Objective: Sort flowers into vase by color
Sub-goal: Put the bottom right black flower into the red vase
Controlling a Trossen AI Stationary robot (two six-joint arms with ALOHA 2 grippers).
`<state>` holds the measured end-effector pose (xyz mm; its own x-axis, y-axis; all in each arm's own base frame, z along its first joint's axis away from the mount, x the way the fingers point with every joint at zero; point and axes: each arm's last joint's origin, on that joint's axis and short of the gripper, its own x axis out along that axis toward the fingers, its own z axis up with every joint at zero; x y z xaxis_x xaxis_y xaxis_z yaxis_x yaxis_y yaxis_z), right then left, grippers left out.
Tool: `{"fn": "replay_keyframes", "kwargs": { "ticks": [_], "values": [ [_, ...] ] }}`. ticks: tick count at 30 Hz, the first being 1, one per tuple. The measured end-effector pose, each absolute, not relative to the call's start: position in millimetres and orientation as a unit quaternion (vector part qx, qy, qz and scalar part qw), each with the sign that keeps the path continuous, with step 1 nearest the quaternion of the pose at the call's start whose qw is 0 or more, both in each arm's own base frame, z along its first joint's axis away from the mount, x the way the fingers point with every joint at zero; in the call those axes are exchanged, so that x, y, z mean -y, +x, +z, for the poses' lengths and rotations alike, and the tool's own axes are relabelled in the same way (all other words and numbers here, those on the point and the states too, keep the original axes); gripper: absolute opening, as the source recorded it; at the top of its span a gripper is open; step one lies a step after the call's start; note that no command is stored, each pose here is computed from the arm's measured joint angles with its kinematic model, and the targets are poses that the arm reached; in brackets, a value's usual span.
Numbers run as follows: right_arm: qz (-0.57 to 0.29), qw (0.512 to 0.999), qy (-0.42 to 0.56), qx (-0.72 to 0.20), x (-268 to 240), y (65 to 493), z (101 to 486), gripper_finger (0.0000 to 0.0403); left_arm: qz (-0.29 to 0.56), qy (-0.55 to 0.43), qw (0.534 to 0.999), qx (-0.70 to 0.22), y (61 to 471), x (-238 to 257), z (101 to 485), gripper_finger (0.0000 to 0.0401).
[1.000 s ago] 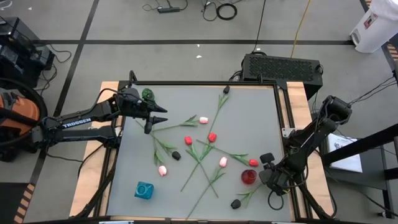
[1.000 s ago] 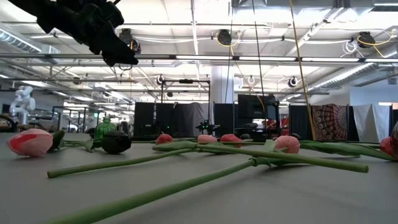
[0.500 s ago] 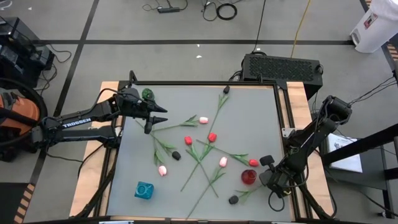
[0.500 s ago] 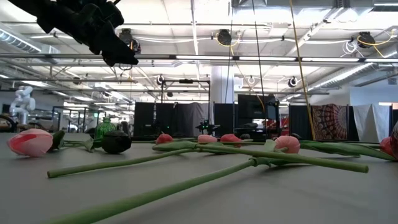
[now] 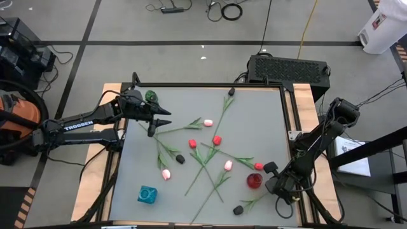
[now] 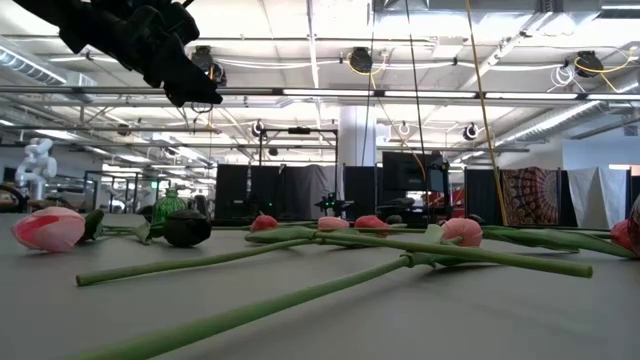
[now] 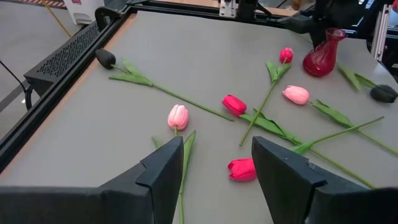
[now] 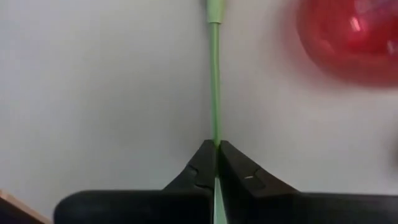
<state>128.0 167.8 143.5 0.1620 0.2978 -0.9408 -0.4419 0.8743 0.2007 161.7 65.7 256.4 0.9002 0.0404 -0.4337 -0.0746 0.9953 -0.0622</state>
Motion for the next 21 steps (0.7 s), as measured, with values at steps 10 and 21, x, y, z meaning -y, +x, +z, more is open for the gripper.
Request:
{"fn": "replay_keyframes", "kwargs": {
  "ticks": [10,21],
  "values": [
    [0.283,0.794,-0.093,-0.529,-184.0,142.8,169.2,0.0,0.03,-0.039,0.974,-0.221,161.8,-65.8,256.6,0.0197],
    [0.327,0.828,-0.109,-0.443,-205.8,160.9,217.9,0.0,0.03,-0.039,0.974,-0.222,161.8,-65.8,256.4,0.0197]
  ]
}}
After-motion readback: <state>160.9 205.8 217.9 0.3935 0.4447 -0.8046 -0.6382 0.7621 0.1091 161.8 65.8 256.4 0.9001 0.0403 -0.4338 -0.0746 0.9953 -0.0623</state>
